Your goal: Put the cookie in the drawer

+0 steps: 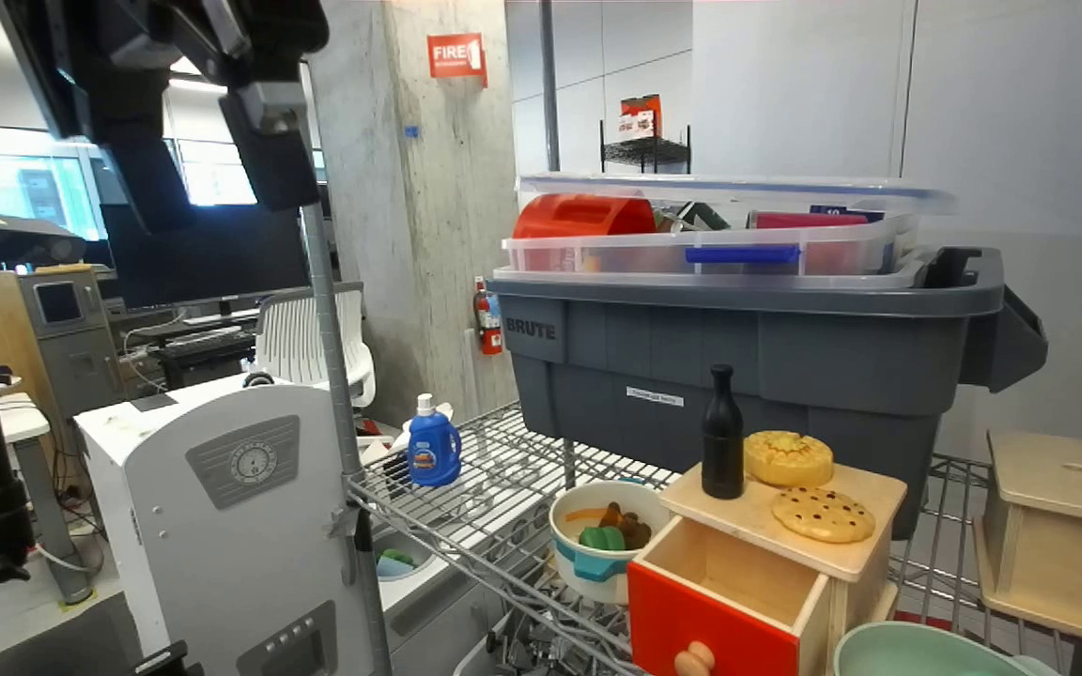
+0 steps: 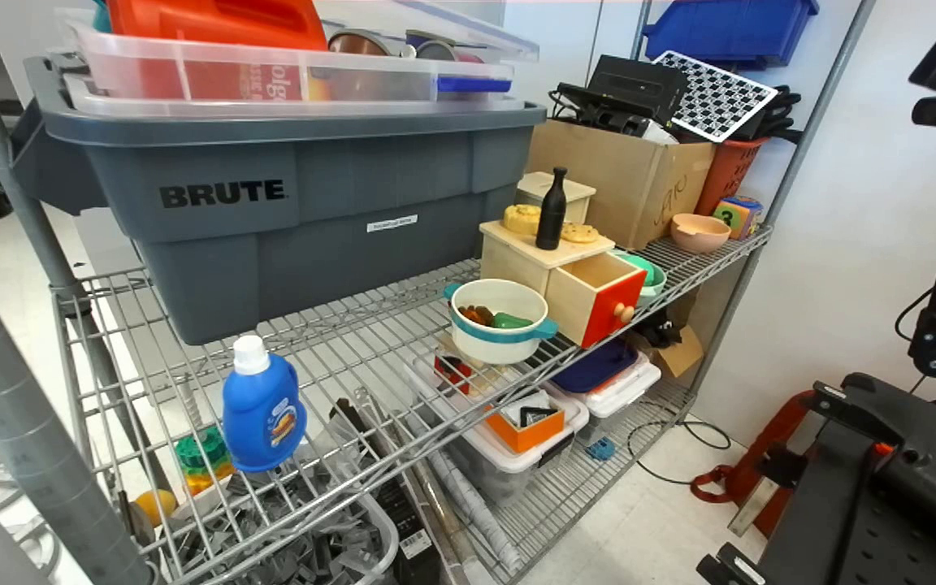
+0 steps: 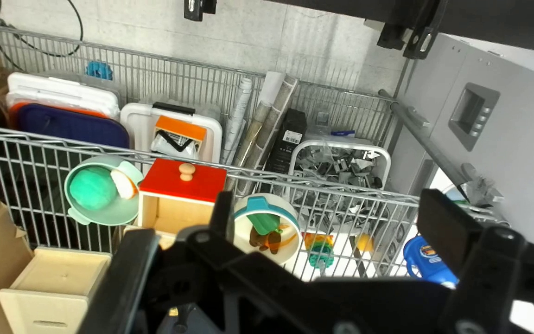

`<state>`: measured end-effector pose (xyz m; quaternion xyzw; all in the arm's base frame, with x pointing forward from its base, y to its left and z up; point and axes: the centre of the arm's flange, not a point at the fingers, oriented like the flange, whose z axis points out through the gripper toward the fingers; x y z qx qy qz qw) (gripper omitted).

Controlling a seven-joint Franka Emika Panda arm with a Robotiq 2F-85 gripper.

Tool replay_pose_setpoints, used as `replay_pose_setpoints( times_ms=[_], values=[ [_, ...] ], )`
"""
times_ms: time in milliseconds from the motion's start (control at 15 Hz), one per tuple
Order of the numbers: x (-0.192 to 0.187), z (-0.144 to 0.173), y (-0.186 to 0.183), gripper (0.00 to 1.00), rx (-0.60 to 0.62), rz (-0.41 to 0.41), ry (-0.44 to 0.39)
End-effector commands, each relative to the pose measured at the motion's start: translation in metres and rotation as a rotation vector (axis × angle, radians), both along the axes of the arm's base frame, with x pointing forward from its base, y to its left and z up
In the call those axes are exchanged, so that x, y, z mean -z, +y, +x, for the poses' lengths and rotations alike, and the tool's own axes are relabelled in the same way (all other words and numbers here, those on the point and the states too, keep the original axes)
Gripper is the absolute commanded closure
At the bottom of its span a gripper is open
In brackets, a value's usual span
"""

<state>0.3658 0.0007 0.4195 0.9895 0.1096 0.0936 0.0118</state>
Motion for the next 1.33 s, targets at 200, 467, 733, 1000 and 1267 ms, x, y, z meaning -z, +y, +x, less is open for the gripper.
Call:
replay_pose_setpoints(
  times_ms=[200,467,733,1000,1267],
  values=[
    [-0.005,0.038,-0.022,0.0,0.043,0.015,0.046],
    [-0.01,0.066,-0.038,0.0,0.078,0.014,0.073],
    [-0.012,0.097,-0.064,0.0,0.125,0.022,0.101],
    [-0.008,0.122,-0.088,0.0,0.162,0.033,0.121],
    [-0.005,0.144,-0.114,0.0,0.197,0.037,0.131]
  ],
)
